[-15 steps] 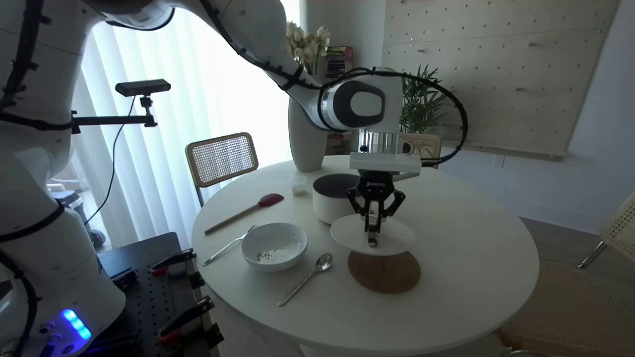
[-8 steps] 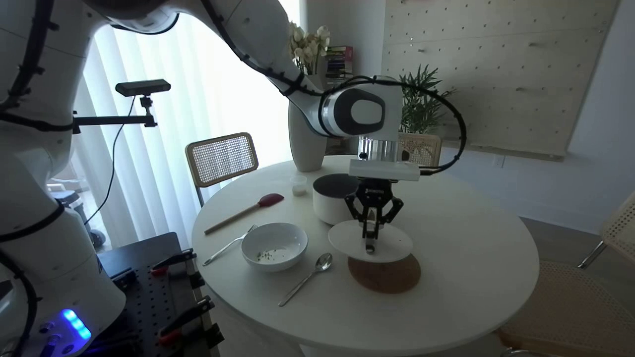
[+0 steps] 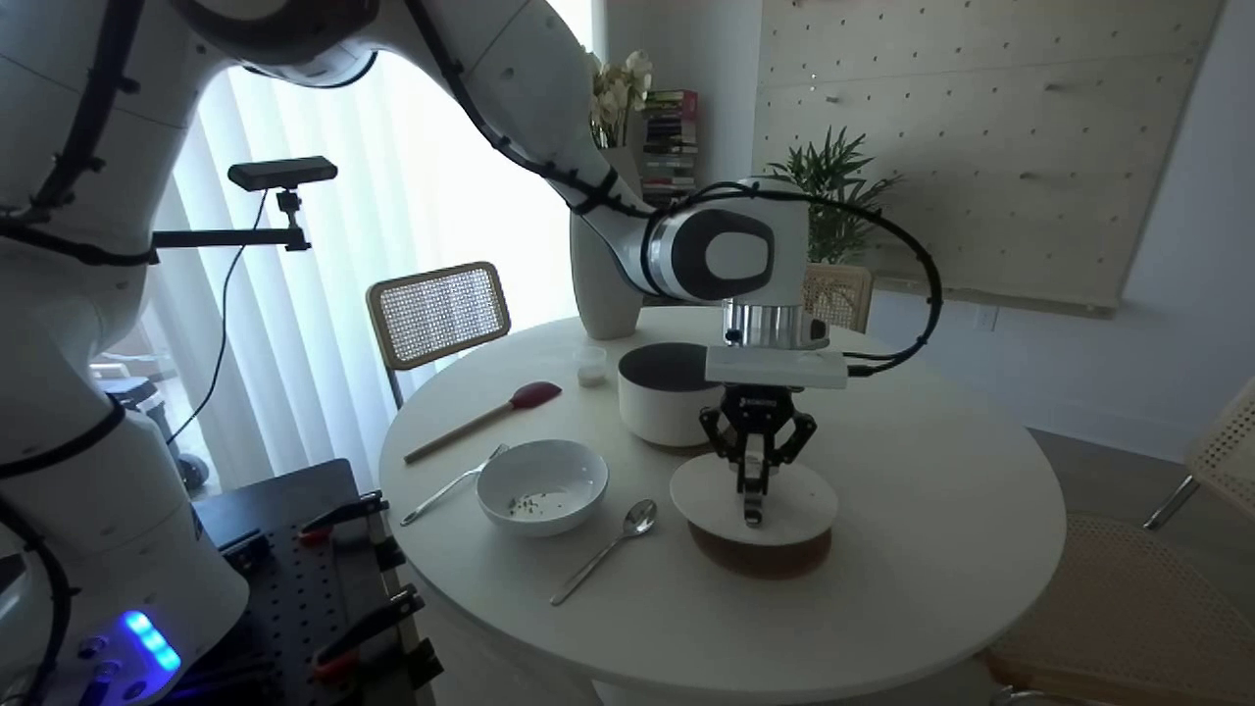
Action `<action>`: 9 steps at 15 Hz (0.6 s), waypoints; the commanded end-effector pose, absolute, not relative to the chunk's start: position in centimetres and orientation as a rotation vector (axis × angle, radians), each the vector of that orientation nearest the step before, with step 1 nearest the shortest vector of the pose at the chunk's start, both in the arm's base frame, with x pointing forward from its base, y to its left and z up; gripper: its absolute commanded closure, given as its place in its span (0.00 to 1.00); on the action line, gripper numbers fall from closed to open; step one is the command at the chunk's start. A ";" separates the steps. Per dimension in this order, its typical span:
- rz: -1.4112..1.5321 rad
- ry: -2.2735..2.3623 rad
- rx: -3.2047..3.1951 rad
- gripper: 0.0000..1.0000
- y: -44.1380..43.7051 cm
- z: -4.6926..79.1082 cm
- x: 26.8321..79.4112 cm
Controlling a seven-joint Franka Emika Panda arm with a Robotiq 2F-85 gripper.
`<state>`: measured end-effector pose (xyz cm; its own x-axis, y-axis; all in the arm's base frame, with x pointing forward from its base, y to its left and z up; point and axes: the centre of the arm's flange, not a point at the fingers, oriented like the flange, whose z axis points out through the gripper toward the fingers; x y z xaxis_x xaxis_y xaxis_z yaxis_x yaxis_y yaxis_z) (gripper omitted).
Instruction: Remove the white lid from the white pot
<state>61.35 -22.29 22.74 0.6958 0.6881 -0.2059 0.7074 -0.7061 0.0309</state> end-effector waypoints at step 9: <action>-0.165 1.222 2.827 0.94 -22.3 22.6 63.6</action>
<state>62.66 -22.02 21.58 0.6801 0.7171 -0.1524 0.7256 -0.6881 -0.0001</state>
